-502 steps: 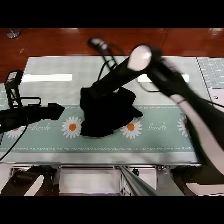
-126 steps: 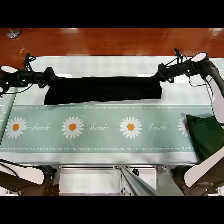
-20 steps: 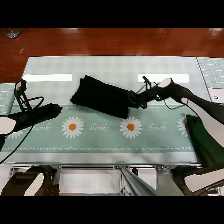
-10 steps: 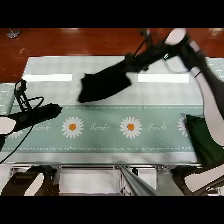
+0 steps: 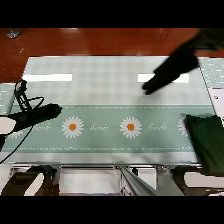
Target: Fold the shirts.
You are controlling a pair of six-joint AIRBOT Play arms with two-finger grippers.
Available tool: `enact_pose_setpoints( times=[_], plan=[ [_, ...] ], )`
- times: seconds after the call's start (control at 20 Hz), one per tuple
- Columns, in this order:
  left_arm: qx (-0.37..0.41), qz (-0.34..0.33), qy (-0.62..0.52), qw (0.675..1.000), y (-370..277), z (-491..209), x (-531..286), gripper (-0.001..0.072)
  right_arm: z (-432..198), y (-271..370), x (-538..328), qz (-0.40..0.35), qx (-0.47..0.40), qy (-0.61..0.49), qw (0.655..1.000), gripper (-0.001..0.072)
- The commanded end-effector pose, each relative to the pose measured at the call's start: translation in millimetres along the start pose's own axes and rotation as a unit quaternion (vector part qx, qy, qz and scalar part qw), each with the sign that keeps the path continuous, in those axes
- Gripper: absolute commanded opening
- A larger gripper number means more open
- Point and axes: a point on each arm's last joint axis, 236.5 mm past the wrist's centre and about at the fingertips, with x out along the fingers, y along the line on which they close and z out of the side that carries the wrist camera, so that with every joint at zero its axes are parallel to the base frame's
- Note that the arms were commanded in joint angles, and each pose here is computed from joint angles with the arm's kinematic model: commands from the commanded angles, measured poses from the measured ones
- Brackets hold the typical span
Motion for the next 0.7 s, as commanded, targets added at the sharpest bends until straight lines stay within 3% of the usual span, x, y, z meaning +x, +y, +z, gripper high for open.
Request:
enact_pose_setpoints(
  times=[0.0,0.25,0.45,0.5,0.6,0.65],
  plan=[
    [0.0,0.0,0.0,1.0,0.2,0.0,0.1,0.0019,-42.2,-71.9,-59.5,-0.078,0.107,-0.009,0.991,0.0028],
    [-0.012,-0.011,-0.003,1.0,-5.0,1.5,0.1,0.0019,-144.2,-159.6,-108.1,-0.208,0.238,-0.021,0.948,0.0028],
    [-0.014,-0.012,-0.003,1.0,-5.6,1.3,0.1,0.0019,-254.0,-224.9,-149.2,-0.356,0.364,0.0,0.861,0.0028],
    [-0.014,-0.012,-0.003,1.0,-5.6,1.3,0.1,0.002,-276.4,-231.2,-152.6,-0.372,0.402,0.004,0.837,0.0028],
    [-0.014,-0.012,-0.003,1.0,-5.7,1.3,0.1,0.0019,-303.9,-229.4,-132.5,-0.351,0.439,0.022,0.827,0.0029],
    [-0.014,-0.012,-0.003,1.0,-5.7,1.3,0.1,0.0019,-318.6,-230.1,-121.0,-0.349,0.451,0.043,0.82,0.012]
  ],
)
